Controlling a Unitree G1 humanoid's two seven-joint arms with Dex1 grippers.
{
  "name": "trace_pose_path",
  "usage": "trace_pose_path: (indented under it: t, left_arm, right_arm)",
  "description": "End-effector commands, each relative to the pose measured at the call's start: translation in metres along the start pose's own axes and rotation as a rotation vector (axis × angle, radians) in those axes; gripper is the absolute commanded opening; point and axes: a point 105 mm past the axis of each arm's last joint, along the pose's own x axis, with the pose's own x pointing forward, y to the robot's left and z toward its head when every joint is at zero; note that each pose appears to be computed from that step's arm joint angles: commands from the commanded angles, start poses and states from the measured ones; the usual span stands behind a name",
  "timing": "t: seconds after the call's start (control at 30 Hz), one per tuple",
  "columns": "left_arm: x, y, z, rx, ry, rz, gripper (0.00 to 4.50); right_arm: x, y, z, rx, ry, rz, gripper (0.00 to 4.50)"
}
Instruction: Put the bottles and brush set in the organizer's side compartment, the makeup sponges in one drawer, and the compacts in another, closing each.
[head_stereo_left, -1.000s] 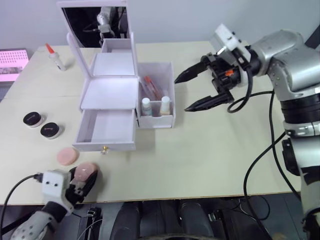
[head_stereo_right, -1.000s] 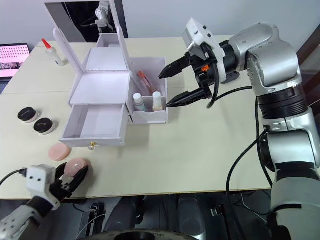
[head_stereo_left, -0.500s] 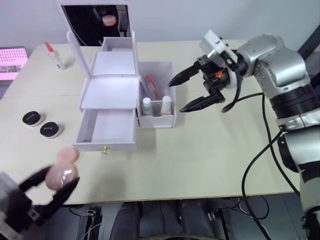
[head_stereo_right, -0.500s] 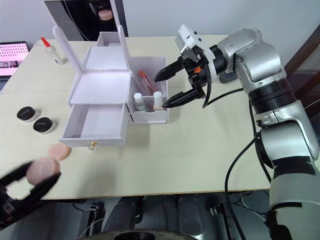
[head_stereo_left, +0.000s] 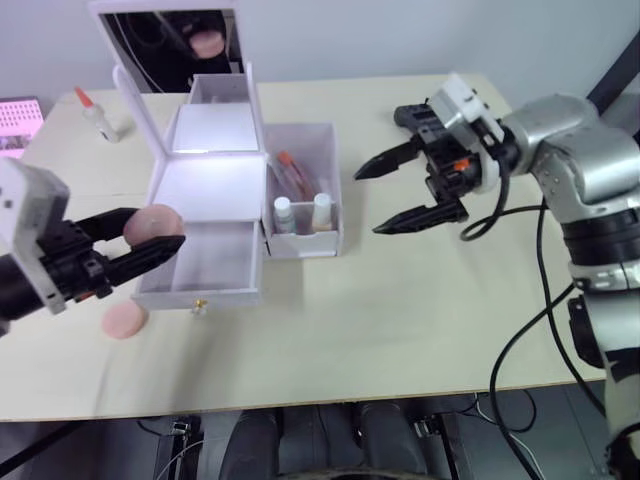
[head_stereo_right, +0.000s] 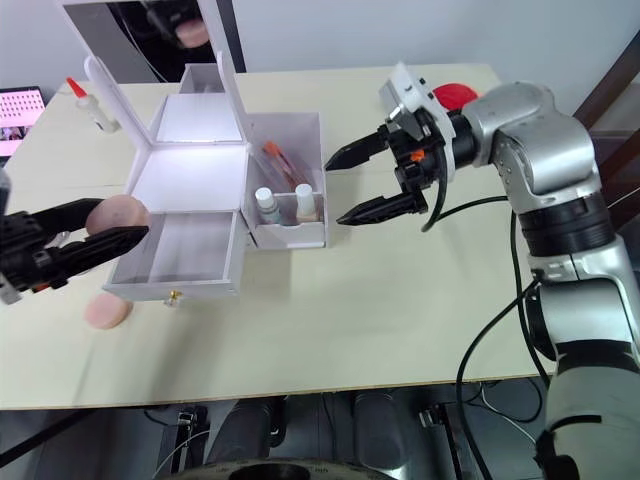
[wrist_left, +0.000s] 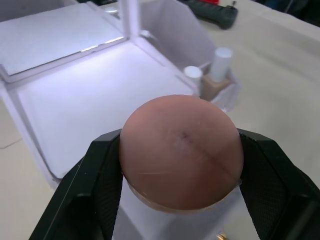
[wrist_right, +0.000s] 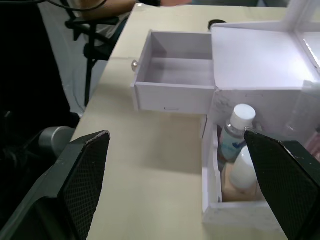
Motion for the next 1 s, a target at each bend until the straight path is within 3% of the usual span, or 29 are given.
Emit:
trace_pose_path:
  t: [0.03, 0.23, 0.67, 0.73, 0.8, 1.0]
  left_arm:
    - [0.006, 0.010, -0.015, 0.001, 0.023, 0.025, 2.71]
    - [0.013, 0.013, -0.032, 0.004, 0.034, 0.023, 2.71]
    - [0.016, 0.012, -0.044, -0.002, 0.032, 0.050, 2.71]
    - [0.016, 0.012, -0.045, -0.002, 0.030, 0.049, 3.74]
    - [0.016, 0.012, -0.044, -0.005, 0.025, 0.053, 4.48]
    - [0.008, 0.013, -0.019, -0.003, -0.065, 0.031, 4.48]
  right_arm:
    - [-0.011, 0.006, 0.016, -0.047, -0.022, -0.055, 4.50]
    - [-0.014, 0.009, 0.018, -0.041, -0.026, -0.087, 4.50]
    - [-0.011, 0.001, 0.022, -0.059, -0.029, -0.101, 4.50]
    - [-0.011, 0.000, 0.022, -0.061, -0.029, -0.103, 4.50]
    - [-0.011, 0.000, 0.022, -0.063, -0.030, -0.099, 4.50]
    - [-0.011, -0.001, 0.021, -0.068, -0.025, -0.092, 4.50]
